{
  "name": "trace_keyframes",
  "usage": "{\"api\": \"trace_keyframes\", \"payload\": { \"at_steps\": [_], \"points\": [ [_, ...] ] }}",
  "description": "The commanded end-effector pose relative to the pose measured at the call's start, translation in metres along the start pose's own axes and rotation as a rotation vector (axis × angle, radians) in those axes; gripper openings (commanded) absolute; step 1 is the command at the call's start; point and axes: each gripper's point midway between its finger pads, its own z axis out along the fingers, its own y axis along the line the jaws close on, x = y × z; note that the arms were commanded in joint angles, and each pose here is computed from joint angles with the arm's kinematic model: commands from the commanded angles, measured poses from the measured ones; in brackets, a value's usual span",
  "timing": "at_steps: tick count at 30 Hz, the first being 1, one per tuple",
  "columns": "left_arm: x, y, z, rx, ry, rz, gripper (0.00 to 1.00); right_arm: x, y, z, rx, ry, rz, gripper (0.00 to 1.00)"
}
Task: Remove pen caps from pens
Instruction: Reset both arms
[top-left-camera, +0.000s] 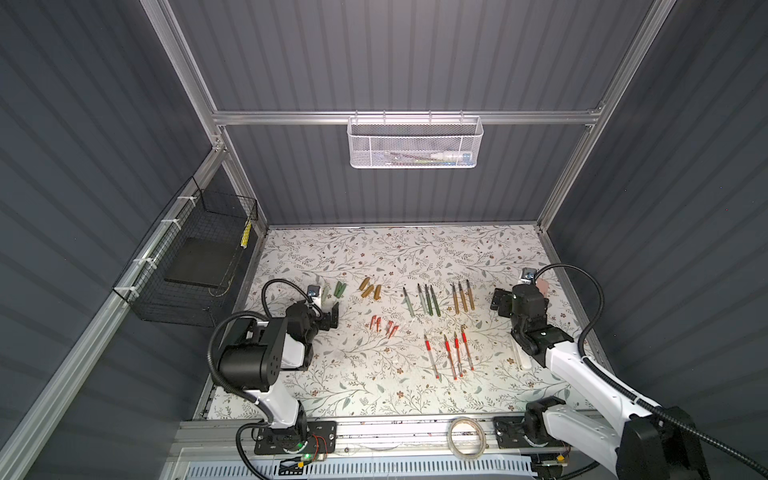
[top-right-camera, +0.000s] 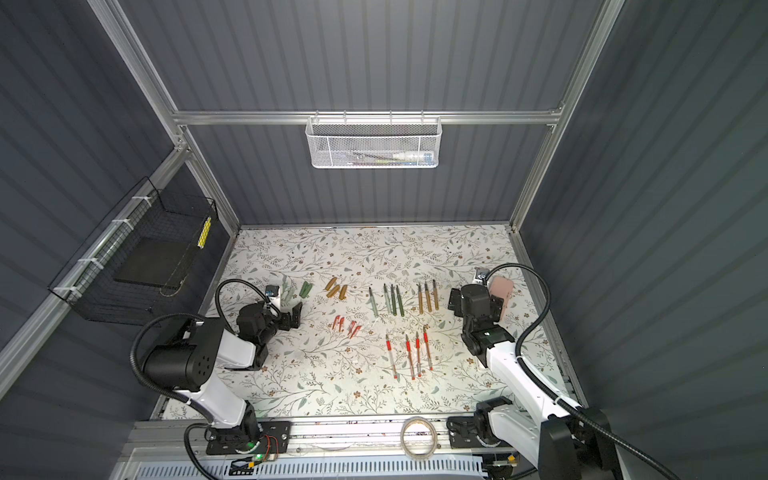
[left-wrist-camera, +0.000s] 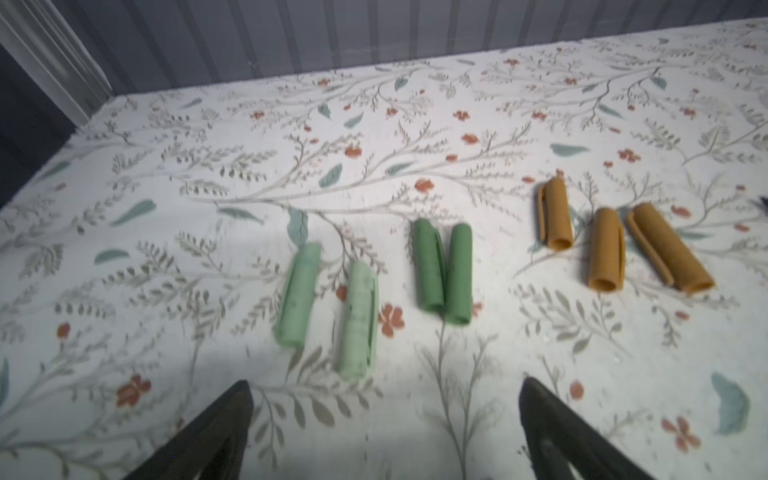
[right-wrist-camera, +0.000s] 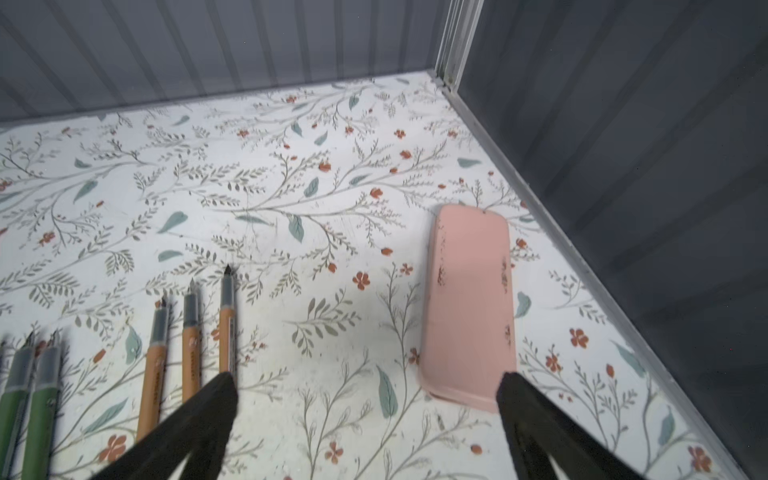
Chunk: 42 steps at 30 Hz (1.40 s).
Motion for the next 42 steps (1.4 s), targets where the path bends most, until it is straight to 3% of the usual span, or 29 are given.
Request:
{"api": "trace_keyframes", "payload": {
  "at_steps": [1, 10, 17, 23, 25, 42],
  "points": [
    [-0.049, 0.013, -0.005, -0.059, -0.200, -0.002, 1.00, -0.015, -0.005, 0.002, 0.015, -0.136, -0.054, 0.99],
    [-0.039, 0.059, 0.024, -0.293, -0.014, -0.127, 1.00, 0.005, -0.025, 0.022, 0.054, -0.175, -0.028, 0.99],
    [-0.040, 0.058, 0.025, -0.283, -0.014, -0.122, 1.00, -0.010, -0.024, 0.039, -0.014, -0.247, 0.010, 0.99],
    [-0.040, 0.058, 0.025, -0.287, -0.014, -0.122, 1.00, 0.003, -0.021, 0.059, -0.046, -0.262, 0.041, 0.99],
    [-0.040, 0.059, 0.025, -0.288, -0.015, -0.121, 1.00, 0.008, -0.022, 0.064, -0.063, -0.191, 0.053, 0.99],
    [-0.040, 0.058, 0.025, -0.287, -0.018, -0.121, 1.00, 0.007, -0.022, 0.065, -0.092, -0.198, 0.068, 0.99]
  ]
}}
